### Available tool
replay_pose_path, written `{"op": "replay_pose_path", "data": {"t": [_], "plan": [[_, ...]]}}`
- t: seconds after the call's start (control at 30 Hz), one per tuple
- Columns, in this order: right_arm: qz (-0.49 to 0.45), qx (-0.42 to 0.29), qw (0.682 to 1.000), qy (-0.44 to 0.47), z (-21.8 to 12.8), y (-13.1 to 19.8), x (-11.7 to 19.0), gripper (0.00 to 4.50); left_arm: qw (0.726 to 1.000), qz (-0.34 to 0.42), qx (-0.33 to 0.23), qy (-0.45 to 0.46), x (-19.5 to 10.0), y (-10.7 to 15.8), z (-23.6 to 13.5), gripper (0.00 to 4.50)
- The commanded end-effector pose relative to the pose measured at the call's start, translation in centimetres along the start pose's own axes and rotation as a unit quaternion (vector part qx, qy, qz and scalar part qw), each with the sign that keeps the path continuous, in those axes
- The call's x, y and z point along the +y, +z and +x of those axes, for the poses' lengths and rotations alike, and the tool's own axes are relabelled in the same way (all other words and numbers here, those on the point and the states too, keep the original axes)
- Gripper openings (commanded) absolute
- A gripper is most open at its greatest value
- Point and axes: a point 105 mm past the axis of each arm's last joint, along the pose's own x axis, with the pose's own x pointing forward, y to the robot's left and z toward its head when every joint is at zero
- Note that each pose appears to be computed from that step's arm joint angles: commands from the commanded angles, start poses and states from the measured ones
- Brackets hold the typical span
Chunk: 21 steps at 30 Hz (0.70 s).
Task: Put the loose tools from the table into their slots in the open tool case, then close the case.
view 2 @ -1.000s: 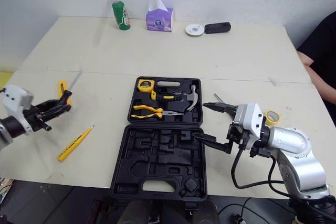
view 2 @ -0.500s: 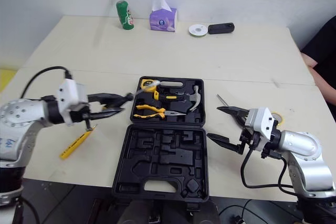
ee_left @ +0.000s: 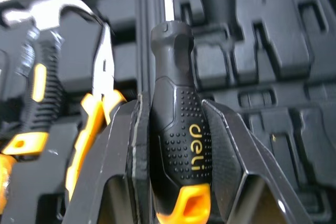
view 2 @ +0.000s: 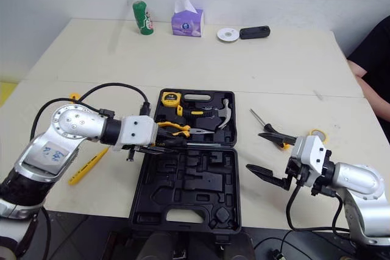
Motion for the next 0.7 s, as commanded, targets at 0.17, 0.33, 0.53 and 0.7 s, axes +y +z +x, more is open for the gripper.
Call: {"op": "replay_pose_path", "data": {"t": [0.17,0.33,0.53,0.7], "plan": [[-0.021,-0.006,1.0,0.004,-0.1,1.5,0.1,4.5,0.998,0.008,0.029,-0.054,-0.6,1.0,1.5,1.08],[-0.017,-0.009,1.0,0.015,0.3,1.8,0.4,4.5,0.998,-0.007,0.036,-0.048,-0.3,0.9,1.5,1.08],[-0.015,-0.007,1.0,0.012,0.4,1.8,0.5,4.5,0.996,-0.03,0.063,-0.05,-0.3,0.3,1.3,1.08],[-0.016,-0.004,1.0,0.01,0.3,1.7,0.5,4.5,0.996,-0.042,0.053,-0.053,-0.1,0.6,1.7,1.08]]}}
